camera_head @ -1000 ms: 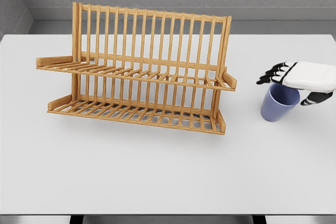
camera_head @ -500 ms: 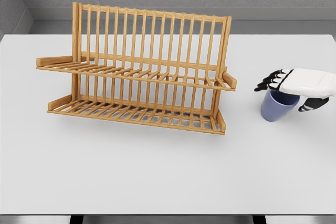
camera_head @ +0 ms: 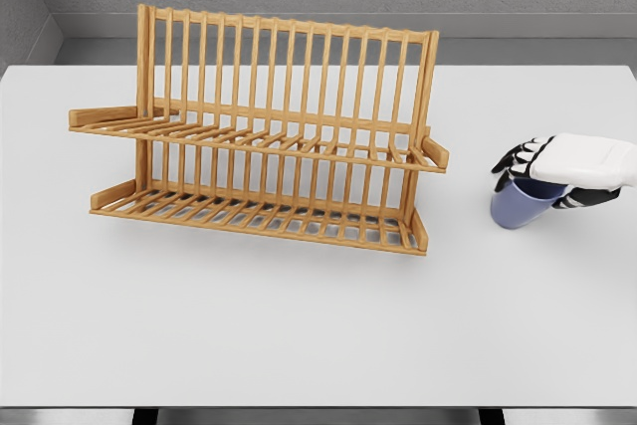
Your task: Right arm put cup on second shelf
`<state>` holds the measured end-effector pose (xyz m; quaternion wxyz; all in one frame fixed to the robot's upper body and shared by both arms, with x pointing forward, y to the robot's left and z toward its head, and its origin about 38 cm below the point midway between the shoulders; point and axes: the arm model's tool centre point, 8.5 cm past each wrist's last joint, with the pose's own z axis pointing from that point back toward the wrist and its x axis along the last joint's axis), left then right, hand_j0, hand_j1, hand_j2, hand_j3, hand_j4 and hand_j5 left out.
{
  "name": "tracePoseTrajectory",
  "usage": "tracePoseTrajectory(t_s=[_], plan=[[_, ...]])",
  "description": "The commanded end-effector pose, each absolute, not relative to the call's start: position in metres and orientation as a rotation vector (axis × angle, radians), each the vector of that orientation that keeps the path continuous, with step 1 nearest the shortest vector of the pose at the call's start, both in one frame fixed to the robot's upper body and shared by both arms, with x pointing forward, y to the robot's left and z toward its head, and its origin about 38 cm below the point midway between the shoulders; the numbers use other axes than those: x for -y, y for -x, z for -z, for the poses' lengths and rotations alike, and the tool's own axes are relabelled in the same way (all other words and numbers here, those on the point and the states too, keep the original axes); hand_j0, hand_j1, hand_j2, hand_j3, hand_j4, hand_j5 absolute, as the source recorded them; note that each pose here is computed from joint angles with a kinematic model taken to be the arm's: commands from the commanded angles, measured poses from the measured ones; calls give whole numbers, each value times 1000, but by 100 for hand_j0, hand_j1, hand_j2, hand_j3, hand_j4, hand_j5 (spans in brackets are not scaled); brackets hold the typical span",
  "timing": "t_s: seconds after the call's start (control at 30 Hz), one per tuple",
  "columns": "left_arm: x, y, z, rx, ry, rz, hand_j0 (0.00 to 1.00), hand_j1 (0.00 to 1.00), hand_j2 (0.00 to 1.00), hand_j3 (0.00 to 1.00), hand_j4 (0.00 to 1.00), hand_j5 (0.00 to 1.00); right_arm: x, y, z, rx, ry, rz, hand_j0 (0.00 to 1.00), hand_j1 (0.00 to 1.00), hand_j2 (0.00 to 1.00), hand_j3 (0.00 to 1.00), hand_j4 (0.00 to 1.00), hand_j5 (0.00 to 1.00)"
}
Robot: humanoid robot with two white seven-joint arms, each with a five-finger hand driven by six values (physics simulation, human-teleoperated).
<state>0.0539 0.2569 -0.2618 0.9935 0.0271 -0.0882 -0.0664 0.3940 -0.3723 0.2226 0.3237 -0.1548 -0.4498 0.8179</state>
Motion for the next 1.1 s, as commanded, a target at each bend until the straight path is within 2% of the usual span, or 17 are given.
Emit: tracePoseTrajectory(t_s=[0.0,0.3,0.67,1.07], plan=[[-257,-54,262,177,-54,134,100,100,100,100,100,100,371,-394,-223,1186,399,-2141,64,64,64,64,64,64],[-257,-54,262,177,-54,133,100,100,100,100,100,100,374,-397,-240,1225,446,-2124,64,64,64,64,64,64],[-257,-54,262,177,-54,133,100,100,100,100,100,100,386,-404,-283,1300,589,-2069,64,64,64,64,64,64],[-257,-54,262,177,-54,133,100,100,100,100,100,100,372,-407,-314,1370,659,-2099,64,64,64,64,64,64]])
